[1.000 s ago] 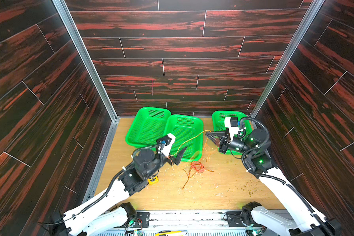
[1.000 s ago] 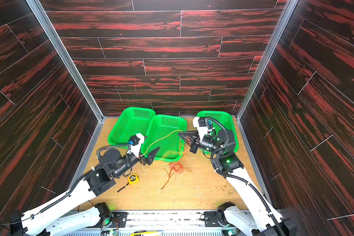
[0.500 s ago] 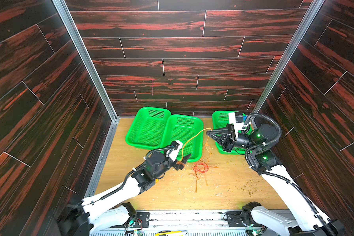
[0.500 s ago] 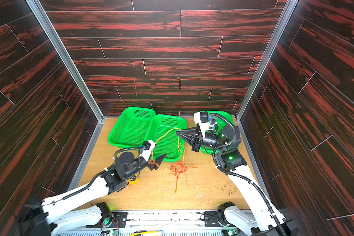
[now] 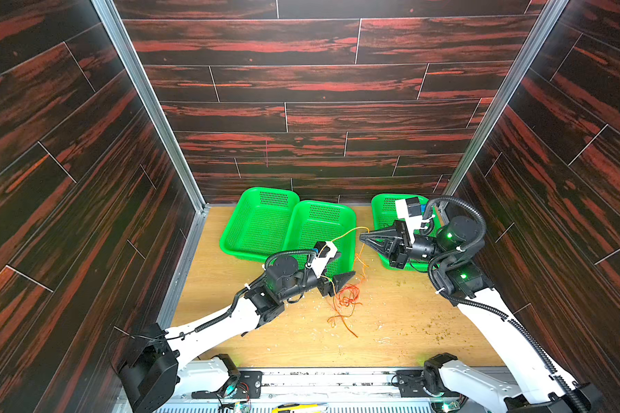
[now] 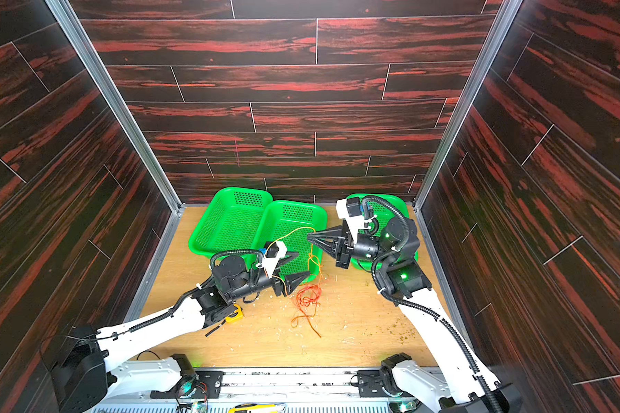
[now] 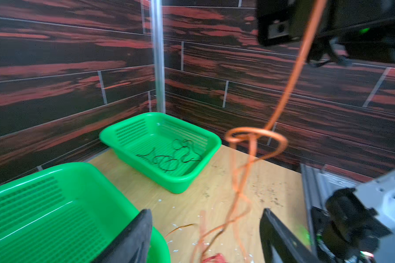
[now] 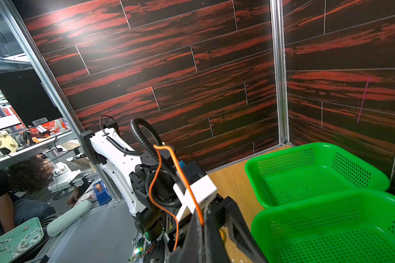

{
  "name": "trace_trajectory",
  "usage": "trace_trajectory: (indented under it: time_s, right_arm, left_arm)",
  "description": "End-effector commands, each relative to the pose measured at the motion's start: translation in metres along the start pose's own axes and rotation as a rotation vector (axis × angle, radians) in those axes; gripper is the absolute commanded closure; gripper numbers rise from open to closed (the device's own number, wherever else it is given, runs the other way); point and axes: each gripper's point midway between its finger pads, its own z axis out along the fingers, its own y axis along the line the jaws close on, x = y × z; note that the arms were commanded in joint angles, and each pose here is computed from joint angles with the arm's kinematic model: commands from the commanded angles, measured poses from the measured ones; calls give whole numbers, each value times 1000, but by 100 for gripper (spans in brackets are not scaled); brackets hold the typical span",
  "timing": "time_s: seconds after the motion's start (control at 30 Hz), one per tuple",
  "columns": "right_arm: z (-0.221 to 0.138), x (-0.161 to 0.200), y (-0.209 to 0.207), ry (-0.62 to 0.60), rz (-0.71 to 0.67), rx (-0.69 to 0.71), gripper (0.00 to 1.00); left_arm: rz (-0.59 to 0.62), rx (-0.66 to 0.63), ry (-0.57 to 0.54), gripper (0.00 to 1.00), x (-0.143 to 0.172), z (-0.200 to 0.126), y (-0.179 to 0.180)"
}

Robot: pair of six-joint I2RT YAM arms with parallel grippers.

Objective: Untangle and sort cables by color
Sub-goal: Untie the cable.

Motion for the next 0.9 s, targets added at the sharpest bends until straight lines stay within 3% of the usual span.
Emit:
trace_trajectory:
  time_s: [0.0, 0.13, 0.2, 0.33, 0.47, 0.87]
  right_arm:
    - [-2, -5, 4, -2, -26, 5, 100]
    - [0, -6, 5, 0, -18, -21, 100]
    - [0, -6, 5, 1, -17, -22, 100]
    - [0, -7, 2, -5, -21, -2, 100]
    - [-5, -17, -9, -38, -48, 110, 100]
    - [-84, -50, -56, -167, -123, 604, 100]
  left_arm:
    - [4, 65, -50, 24, -22, 2, -11]
    - [25, -26, -26, 27, -17, 12, 8]
    - [34, -54, -39, 35, -21, 17, 15]
    - [40, -50, -48, 61, -25, 28, 18]
    - [40, -66, -26, 100, -15, 29, 21]
    - [21, -300, 98, 100, 35, -26, 48]
